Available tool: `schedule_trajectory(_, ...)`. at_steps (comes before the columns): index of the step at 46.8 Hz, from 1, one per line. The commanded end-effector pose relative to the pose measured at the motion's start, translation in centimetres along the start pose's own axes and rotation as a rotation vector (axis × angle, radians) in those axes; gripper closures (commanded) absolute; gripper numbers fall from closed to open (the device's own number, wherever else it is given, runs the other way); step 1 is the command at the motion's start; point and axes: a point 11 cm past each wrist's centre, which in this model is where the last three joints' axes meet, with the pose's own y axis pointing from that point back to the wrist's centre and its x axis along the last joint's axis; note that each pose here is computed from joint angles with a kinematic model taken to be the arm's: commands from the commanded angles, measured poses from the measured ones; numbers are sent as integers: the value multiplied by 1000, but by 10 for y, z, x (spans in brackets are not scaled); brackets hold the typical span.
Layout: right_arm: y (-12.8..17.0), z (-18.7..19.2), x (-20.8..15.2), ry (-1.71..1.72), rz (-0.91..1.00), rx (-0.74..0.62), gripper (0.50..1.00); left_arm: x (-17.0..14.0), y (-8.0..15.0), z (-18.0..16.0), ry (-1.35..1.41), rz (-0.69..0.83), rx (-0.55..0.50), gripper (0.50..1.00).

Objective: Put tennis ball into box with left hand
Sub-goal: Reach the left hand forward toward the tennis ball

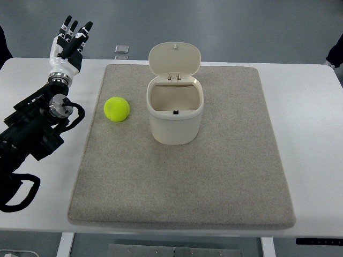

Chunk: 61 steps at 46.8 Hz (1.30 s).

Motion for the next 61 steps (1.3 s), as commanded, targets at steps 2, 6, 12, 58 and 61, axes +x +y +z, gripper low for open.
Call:
schedule_trajectory(2, 0, 0, 0, 0, 0, 0, 562, 1, 0, 1, 0, 2, -2, 512)
schedule_trajectory(6, 0, 0, 0, 0, 0, 0, 562, 0, 0, 0, -1, -1, 0, 514)
schedule_trajectory(12, 0, 0, 0, 0, 0, 0, 562, 3, -1, 5, -1, 6, -9, 512)
schedule_trajectory(58, 0, 0, 0, 0, 0, 0, 562, -20, -25, 62, -346, -182, 195, 512)
schedule_trajectory(61, 0, 0, 0, 0, 0, 0, 562, -21, -24, 69, -354, -197, 193, 512)
